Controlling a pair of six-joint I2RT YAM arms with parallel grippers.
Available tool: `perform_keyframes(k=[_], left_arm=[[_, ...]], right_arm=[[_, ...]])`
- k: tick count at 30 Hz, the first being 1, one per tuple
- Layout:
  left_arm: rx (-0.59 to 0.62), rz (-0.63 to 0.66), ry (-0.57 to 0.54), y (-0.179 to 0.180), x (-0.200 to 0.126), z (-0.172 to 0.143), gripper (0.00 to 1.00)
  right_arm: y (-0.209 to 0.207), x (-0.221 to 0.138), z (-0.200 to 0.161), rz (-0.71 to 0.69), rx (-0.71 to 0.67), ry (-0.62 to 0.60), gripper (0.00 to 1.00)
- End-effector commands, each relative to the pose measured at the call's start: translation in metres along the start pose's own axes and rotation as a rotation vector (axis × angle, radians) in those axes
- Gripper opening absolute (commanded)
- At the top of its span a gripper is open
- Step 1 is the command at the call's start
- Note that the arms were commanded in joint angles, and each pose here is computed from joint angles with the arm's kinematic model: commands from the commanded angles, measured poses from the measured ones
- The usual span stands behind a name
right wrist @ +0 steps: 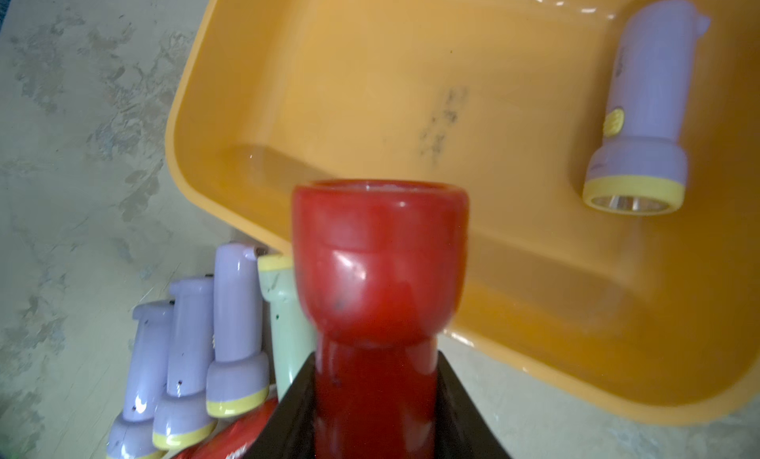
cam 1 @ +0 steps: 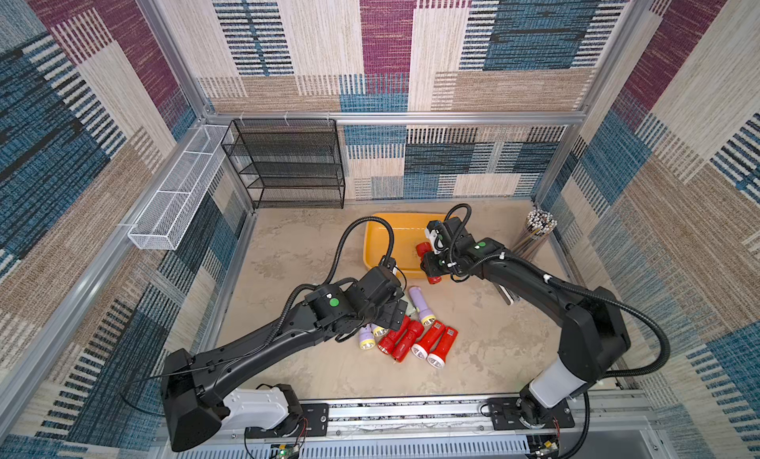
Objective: Put the flashlights into the storage boxes
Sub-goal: Pick up the flashlight from the center of the board, then place the flashlight at the storage box.
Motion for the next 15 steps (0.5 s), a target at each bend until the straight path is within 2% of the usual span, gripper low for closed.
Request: perform_keyframes(k=[1,8,15], left_arm=[[0.039,0.016,-0.02,0.0,-0.001,0.011,0.96],[0.062,0.017,-0.009,-0.003,0.009,0.032,0.96],[0.061,0.016,0.011,-0.001,0.022,0.045,0.96]], right_arm=[[-0.006,0.016,0.018,-0.06,-0.026,-0.009,0.39],[-0.026,0.061,0.061,-0.078,0.0,-0.002,0.39],[-0.073,0.103,0.087,-0.123,0.054,0.03,0.4]])
Point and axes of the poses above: each gripper's point midway between its finger pads, its own x axis out along the fingers, its own y axis along the line the jaws close on, z = x × y, the point moved 6 cm from there along -x, back along the fingers, and after that the axes turned 3 degrees about x, right-handed, at the moved point
